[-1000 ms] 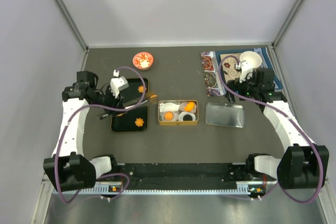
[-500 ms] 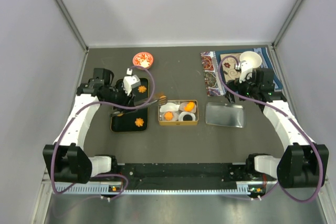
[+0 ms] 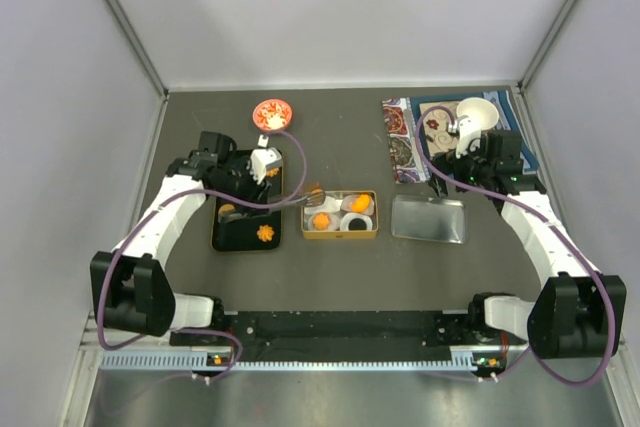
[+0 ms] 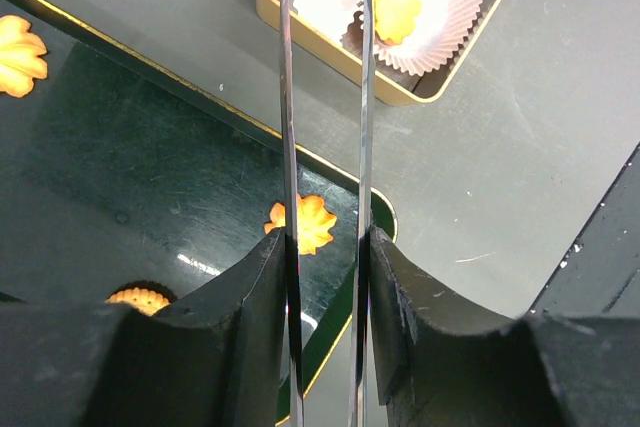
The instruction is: Pack the cookies
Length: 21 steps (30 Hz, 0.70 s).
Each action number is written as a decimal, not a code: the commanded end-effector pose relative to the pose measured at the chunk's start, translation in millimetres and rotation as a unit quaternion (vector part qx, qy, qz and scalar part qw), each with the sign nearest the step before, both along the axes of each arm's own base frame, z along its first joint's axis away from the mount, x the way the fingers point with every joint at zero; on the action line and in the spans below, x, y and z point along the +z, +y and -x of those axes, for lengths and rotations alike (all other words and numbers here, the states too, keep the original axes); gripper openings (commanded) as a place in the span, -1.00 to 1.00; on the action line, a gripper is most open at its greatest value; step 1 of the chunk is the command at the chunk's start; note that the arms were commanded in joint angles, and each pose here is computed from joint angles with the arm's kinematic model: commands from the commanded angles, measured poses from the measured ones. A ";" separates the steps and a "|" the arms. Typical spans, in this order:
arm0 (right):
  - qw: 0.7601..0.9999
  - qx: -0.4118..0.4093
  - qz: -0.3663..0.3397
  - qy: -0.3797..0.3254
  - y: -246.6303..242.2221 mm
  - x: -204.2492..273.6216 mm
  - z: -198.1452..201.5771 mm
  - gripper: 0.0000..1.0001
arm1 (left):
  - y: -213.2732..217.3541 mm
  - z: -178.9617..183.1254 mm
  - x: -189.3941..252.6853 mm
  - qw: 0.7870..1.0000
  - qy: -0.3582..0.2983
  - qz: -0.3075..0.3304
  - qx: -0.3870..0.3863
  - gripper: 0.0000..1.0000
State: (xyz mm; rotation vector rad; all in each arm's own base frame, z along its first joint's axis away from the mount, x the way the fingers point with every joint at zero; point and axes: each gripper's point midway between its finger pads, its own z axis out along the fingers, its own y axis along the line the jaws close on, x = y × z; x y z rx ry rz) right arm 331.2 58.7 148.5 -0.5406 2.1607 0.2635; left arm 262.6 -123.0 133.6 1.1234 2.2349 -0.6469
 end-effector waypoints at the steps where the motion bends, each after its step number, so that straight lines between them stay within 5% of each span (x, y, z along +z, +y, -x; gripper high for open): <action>1: 0.999 0.003 0.003 -0.036 -2.5 24.5 -14.1 0.98 | -6.6 -7.9 -0.5 1.000 -0.021 0.002 -0.001 -1.00; 10: 0.999 0.003 0.004 -0.036 -2.8 24.8 -14.2 0.98 | -12.6 -3.9 -9.0 1.000 -0.014 -0.005 -0.009 -0.99; 21: 0.999 0.004 0.003 -0.035 -2.3 24.4 -14.2 0.98 | -11.4 -3.9 -11.5 1.000 -0.018 -0.014 -0.007 -0.62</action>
